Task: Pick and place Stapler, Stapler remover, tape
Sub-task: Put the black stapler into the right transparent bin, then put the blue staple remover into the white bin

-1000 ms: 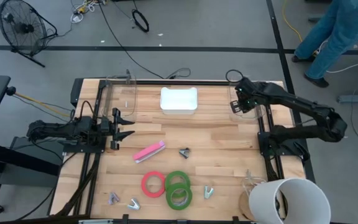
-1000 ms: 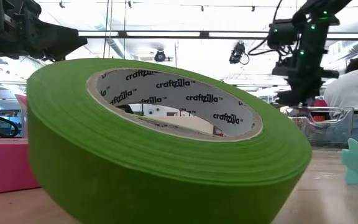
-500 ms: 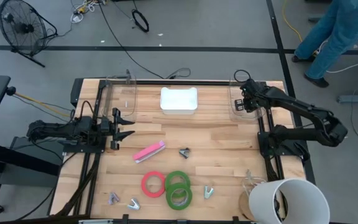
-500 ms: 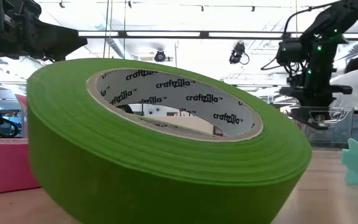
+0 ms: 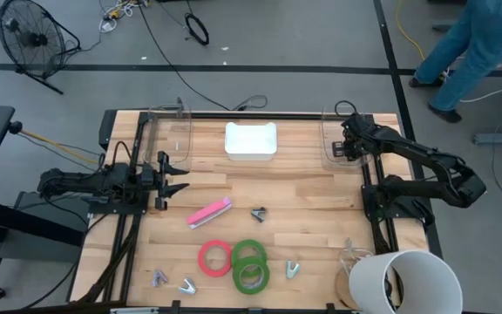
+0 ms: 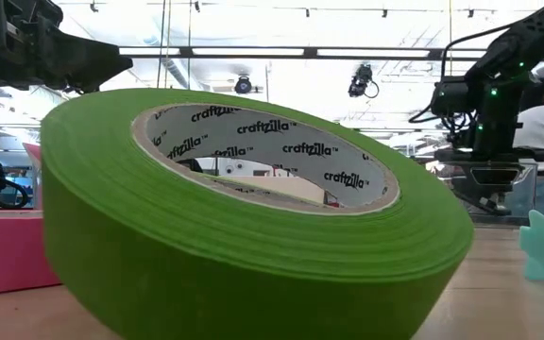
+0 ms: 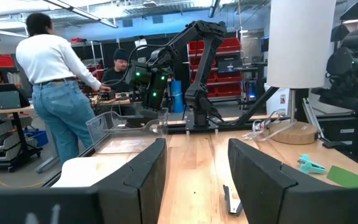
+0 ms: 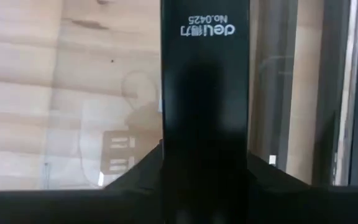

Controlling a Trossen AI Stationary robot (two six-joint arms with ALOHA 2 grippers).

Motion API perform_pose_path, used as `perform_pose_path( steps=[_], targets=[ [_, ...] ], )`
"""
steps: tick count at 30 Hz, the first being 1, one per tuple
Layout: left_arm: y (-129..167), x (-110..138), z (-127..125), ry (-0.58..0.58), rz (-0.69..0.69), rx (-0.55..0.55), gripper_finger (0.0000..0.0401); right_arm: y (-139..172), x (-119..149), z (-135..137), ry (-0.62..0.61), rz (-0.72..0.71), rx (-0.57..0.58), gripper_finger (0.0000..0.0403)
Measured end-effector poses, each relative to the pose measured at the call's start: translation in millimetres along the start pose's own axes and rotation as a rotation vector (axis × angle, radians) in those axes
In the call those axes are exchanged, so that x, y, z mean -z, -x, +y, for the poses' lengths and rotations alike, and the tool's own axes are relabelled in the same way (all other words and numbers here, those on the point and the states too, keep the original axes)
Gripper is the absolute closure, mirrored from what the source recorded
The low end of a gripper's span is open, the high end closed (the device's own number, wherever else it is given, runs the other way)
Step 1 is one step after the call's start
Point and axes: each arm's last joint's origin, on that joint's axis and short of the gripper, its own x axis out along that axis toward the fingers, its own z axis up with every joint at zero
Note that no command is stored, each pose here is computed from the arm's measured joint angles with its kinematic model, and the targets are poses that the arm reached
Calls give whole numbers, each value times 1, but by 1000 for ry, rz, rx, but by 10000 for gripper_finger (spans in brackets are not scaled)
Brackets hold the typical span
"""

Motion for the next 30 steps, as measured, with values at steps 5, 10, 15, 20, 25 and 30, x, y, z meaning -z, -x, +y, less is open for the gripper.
perform_pose_path(
  steps=[5, 10, 15, 20, 25, 30],
  targets=[
    [0, 0, 0, 0, 0, 0, 224, 0, -2, 1, -7, -28, 2, 165],
    [0, 0, 0, 0, -1, 0, 224, 0, -4, 1, 1, -44, 13, 127],
    [0, 0, 0, 0, -1, 0, 224, 12, -15, 3, 33, -79, 2, 140],
    [0, 0, 0, 0, -1, 0, 224, 33, -29, 7, 36, -74, -51, 164],
    [0, 0, 0, 0, -1, 0, 224, 45, -28, 9, 81, -12, -114, 181],
    [0, 0, 0, 1, -1, 0, 224, 56, -21, 14, 101, -7, -227, 191]
  ],
)
